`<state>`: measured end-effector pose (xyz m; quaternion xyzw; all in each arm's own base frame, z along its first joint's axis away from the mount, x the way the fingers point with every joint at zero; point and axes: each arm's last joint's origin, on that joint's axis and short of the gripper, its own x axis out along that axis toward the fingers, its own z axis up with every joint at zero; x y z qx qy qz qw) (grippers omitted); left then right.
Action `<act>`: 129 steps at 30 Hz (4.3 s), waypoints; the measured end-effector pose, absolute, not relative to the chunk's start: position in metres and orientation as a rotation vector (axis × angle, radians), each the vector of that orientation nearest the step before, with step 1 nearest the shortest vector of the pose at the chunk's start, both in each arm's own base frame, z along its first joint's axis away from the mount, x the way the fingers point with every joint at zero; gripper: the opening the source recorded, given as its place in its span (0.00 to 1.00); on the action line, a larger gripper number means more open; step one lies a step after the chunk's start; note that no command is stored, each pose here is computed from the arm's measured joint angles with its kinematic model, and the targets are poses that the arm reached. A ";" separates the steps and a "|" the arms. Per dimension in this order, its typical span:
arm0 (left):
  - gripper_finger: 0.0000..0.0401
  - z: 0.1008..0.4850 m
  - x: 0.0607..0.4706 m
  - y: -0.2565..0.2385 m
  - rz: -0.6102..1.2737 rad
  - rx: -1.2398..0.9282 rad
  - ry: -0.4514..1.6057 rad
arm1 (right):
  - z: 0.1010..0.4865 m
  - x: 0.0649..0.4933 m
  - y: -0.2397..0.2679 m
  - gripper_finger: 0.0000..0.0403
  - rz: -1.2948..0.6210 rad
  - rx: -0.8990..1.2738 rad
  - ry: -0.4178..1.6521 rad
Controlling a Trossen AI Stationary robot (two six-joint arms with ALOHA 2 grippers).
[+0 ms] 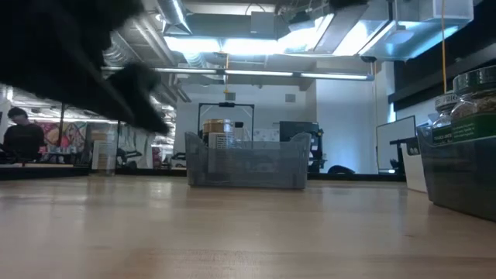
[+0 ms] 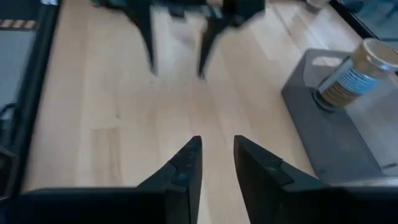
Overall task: Sort spices by type
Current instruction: Put the bottom green seasoning bottle into the bottom black bin
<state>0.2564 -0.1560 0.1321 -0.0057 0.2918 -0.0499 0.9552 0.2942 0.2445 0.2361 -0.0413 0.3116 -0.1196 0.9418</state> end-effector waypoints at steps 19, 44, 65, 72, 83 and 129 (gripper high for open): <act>0.67 0.290 0.244 -0.234 -0.230 0.349 0.679 | 0.233 0.309 0.233 0.23 -0.226 -0.096 0.613; 0.67 0.282 0.135 -0.281 0.122 -0.314 1.288 | 0.227 0.332 0.201 0.23 -0.281 -0.165 0.659; 0.67 0.256 0.114 -0.296 0.257 -0.219 1.308 | 0.207 0.340 0.205 0.23 -0.200 -0.202 0.724; 0.67 0.256 0.108 -0.294 0.307 -0.222 1.312 | 0.208 0.340 0.205 0.23 -0.197 -0.208 0.723; 0.67 0.246 0.107 -0.299 0.328 -0.179 1.320 | 0.208 0.340 0.206 0.23 -0.197 -0.208 0.723; 0.52 0.210 0.113 -0.292 0.321 -0.140 1.339 | 0.209 0.341 0.206 0.23 -0.186 -0.214 0.705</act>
